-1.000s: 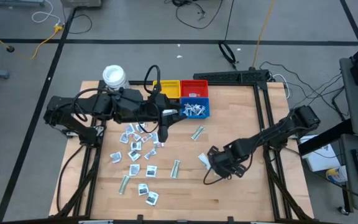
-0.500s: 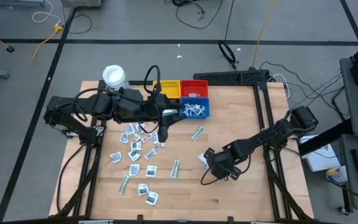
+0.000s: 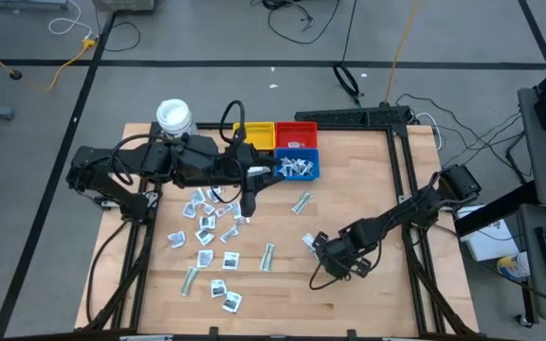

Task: Pick & Place First Aid Supplies
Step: Put the green bandage pack into the black basket

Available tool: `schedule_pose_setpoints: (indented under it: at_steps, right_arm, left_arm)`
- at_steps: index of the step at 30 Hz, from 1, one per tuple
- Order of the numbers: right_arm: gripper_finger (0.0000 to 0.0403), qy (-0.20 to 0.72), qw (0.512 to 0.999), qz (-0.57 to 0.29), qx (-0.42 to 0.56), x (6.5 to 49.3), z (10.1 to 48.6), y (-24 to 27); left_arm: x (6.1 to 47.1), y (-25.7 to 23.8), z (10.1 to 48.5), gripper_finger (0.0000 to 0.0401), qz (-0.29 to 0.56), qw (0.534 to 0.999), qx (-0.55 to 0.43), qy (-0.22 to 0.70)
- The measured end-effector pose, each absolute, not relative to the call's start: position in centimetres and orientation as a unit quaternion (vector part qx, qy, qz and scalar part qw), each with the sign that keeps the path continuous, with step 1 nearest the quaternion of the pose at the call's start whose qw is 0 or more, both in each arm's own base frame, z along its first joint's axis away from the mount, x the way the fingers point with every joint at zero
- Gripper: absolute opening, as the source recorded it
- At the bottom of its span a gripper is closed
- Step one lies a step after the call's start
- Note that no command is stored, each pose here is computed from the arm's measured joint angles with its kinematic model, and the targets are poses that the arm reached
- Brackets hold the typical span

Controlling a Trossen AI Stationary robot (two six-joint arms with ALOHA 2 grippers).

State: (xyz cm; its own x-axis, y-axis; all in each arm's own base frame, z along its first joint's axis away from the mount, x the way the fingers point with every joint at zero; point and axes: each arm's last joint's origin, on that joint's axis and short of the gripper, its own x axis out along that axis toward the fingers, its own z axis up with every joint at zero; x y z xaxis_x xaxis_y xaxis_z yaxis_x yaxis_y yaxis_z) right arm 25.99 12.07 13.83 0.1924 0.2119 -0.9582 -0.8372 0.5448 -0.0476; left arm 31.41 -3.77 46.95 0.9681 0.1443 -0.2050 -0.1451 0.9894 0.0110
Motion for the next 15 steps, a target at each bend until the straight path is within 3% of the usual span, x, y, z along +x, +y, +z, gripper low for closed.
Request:
schedule_pose_setpoints:
  at_steps: [4, 9, 15]
  right_arm:
    - [0.0011, 0.518, 0.709, 0.373, -0.3, 25.9, 13.8, 12.1]
    - [0.0003, 0.499, 0.743, 0.345, -0.283, 25.6, 16.0, 12.0]
    - [0.0002, 0.406, 0.849, 0.256, -0.22, 25.3, 23.4, 11.1]
  left_arm:
    - [31.4, -3.8, 47.0, 0.0175, 0.073, 0.992, 0.004, 0.103]
    - [31.4, -3.7, 47.0, 0.0175, 0.074, 0.992, 0.0, 0.102]
    - [31.4, -3.7, 47.0, 0.0175, 0.074, 0.992, -0.003, 0.101]
